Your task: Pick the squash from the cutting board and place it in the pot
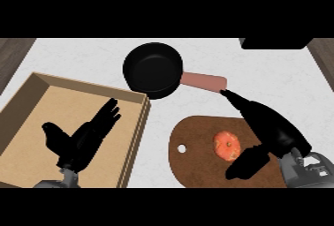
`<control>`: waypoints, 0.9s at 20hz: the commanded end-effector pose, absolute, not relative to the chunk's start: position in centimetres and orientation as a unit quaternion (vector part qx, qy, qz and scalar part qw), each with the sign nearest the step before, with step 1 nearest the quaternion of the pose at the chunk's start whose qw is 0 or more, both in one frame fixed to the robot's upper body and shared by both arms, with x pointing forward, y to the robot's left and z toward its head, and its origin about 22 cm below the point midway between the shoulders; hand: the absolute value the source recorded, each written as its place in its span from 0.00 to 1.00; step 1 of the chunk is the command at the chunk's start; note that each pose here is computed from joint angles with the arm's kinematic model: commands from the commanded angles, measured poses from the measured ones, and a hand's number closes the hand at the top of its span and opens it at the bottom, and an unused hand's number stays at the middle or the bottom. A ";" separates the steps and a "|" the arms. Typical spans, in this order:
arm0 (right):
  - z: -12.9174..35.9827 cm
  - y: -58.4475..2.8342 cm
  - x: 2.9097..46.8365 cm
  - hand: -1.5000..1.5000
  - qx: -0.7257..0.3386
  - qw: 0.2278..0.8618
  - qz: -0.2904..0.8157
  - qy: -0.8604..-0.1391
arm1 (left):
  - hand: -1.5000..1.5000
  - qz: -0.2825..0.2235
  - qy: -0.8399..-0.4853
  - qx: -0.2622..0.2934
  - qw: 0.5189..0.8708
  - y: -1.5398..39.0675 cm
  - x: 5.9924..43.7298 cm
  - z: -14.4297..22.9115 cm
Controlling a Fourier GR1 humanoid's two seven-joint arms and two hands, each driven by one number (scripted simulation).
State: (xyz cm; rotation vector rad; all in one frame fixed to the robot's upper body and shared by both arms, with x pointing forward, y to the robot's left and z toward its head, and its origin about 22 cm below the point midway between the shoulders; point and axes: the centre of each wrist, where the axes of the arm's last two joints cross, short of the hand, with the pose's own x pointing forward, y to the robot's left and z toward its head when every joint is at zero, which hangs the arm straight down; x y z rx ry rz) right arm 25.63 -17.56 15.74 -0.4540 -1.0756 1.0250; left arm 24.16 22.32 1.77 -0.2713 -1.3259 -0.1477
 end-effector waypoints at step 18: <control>8.6 -16.7 24.9 0.00 -0.290 0.707 0.515 -0.389 | 0.50 -0.074 -0.612 -0.127 0.777 23.9 25.4 3.3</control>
